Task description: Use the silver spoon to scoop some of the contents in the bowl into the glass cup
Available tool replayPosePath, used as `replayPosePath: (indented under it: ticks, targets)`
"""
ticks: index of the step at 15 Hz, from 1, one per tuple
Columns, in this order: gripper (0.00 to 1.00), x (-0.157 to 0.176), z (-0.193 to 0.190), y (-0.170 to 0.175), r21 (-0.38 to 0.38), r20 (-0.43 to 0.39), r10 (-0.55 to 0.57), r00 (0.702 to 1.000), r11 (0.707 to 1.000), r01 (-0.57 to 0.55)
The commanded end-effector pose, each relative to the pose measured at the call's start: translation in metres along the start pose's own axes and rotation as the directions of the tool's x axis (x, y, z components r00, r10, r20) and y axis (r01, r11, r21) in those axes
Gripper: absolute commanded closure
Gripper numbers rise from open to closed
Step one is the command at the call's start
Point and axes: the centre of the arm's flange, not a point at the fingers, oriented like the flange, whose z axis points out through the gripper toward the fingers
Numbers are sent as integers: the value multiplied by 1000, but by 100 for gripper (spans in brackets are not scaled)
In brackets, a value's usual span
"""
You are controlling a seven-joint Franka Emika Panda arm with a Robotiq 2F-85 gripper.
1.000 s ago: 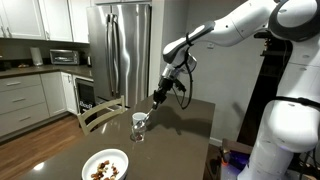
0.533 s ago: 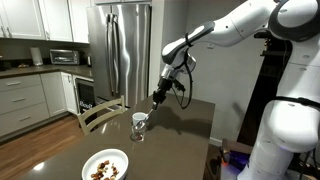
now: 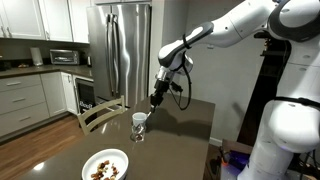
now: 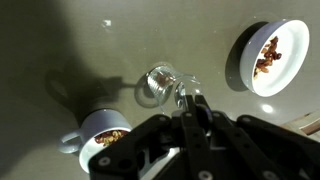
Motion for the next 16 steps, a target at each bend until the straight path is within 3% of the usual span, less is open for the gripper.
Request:
replayPosePath:
  ticks: [1, 16]
  targets:
    - [96, 2, 15, -9, -32, 22, -5, 1000, 999, 6]
    - [95, 1, 35, -17, -109, 65, -18, 998, 994, 25]
